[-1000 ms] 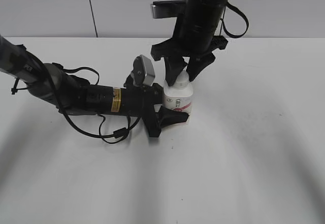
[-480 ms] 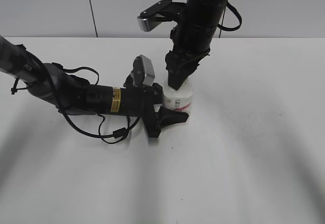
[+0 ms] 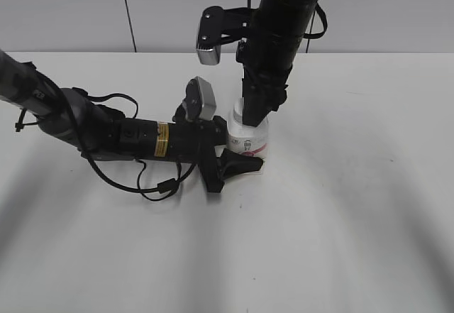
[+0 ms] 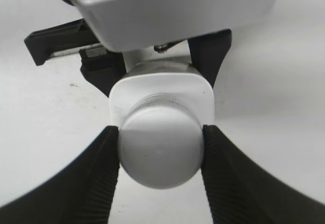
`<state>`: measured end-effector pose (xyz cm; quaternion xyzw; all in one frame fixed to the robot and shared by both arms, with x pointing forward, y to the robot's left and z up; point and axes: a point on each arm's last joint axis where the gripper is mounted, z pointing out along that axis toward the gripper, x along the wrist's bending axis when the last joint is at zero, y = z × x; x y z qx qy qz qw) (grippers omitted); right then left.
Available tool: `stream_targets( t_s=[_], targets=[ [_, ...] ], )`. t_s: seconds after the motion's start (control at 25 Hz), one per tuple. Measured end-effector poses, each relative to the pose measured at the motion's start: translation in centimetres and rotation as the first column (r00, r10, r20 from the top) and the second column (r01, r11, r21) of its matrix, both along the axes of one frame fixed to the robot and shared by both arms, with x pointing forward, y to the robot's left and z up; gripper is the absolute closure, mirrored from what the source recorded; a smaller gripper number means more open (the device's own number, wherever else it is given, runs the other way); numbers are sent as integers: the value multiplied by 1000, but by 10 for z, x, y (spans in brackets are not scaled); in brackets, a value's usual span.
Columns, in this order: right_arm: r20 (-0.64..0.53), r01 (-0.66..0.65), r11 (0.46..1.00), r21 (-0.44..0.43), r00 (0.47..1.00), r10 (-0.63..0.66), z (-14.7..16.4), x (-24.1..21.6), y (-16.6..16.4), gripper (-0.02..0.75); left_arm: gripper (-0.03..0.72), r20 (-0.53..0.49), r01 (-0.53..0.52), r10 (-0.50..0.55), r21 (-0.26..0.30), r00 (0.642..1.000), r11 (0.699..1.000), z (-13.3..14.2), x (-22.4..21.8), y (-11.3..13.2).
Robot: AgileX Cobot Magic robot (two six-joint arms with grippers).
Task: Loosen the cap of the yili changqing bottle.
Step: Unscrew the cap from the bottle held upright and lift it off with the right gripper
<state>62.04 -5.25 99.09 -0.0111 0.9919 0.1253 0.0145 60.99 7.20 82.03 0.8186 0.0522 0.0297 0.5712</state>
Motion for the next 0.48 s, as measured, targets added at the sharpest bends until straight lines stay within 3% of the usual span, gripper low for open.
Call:
stream_targets(
  t_s=[0.48],
  targets=[
    [61,-250,968,-18,966,251,0,0,0,342,281,-1,18,-18,-11,1000,1000,0,-1,0]
  ],
)
